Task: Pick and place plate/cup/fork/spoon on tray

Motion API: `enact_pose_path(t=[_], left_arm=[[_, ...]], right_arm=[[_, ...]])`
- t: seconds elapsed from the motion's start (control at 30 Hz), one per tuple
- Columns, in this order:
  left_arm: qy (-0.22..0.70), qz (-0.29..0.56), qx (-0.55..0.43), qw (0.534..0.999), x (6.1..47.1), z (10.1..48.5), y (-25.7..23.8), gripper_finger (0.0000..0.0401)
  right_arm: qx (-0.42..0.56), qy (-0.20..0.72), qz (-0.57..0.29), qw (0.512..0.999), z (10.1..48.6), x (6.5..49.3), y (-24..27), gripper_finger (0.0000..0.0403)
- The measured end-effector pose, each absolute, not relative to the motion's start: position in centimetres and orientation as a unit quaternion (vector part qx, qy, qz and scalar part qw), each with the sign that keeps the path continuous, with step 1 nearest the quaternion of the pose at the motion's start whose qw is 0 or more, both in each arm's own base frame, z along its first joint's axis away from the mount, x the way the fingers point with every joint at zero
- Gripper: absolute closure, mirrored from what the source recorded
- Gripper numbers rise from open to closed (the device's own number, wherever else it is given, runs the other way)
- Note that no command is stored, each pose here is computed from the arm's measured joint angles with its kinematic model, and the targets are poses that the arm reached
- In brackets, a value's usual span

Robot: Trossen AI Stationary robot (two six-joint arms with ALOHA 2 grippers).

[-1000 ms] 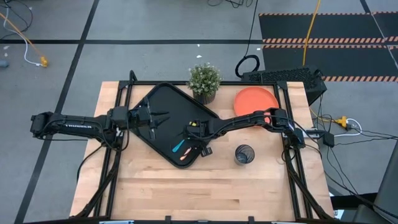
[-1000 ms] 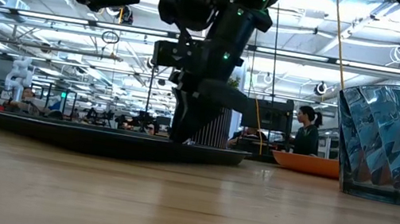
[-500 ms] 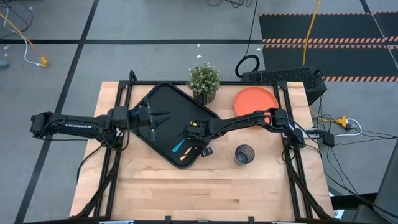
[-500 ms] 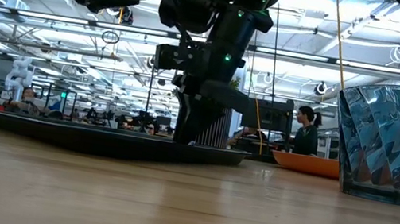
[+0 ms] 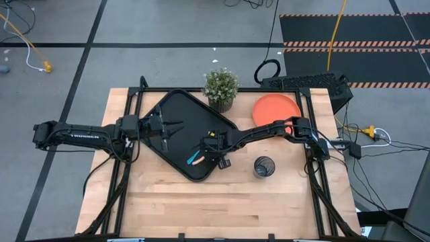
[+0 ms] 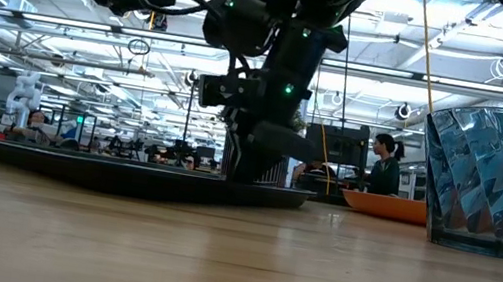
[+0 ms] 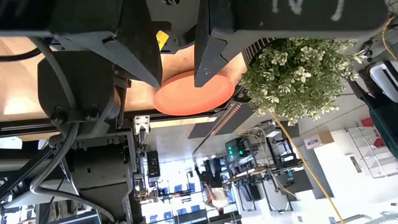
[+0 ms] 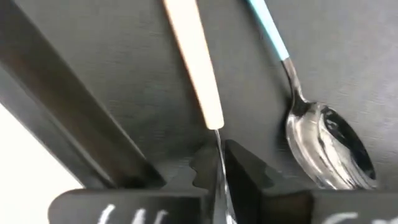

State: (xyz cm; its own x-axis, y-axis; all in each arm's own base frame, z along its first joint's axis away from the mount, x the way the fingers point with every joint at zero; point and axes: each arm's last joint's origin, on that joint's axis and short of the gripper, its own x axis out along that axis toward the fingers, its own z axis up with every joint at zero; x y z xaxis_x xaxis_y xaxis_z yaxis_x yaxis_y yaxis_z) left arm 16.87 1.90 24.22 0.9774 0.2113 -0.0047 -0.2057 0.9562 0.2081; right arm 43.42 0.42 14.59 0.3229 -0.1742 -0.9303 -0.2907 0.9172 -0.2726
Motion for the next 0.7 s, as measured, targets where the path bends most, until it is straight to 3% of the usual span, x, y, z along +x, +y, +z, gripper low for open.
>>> enact_pose_path(t=[0.47,0.7], left_arm=[[0.014,0.105,0.106,0.989,16.9,24.2,1.9,0.0304],[0.013,0.105,0.103,0.989,16.9,24.2,1.9,0.0304]], right_arm=[[-0.324,0.563,0.052,0.759,14.9,43.6,2.5,0.0402],[-0.317,0.572,0.068,0.753,14.8,43.3,2.6,0.0402]])
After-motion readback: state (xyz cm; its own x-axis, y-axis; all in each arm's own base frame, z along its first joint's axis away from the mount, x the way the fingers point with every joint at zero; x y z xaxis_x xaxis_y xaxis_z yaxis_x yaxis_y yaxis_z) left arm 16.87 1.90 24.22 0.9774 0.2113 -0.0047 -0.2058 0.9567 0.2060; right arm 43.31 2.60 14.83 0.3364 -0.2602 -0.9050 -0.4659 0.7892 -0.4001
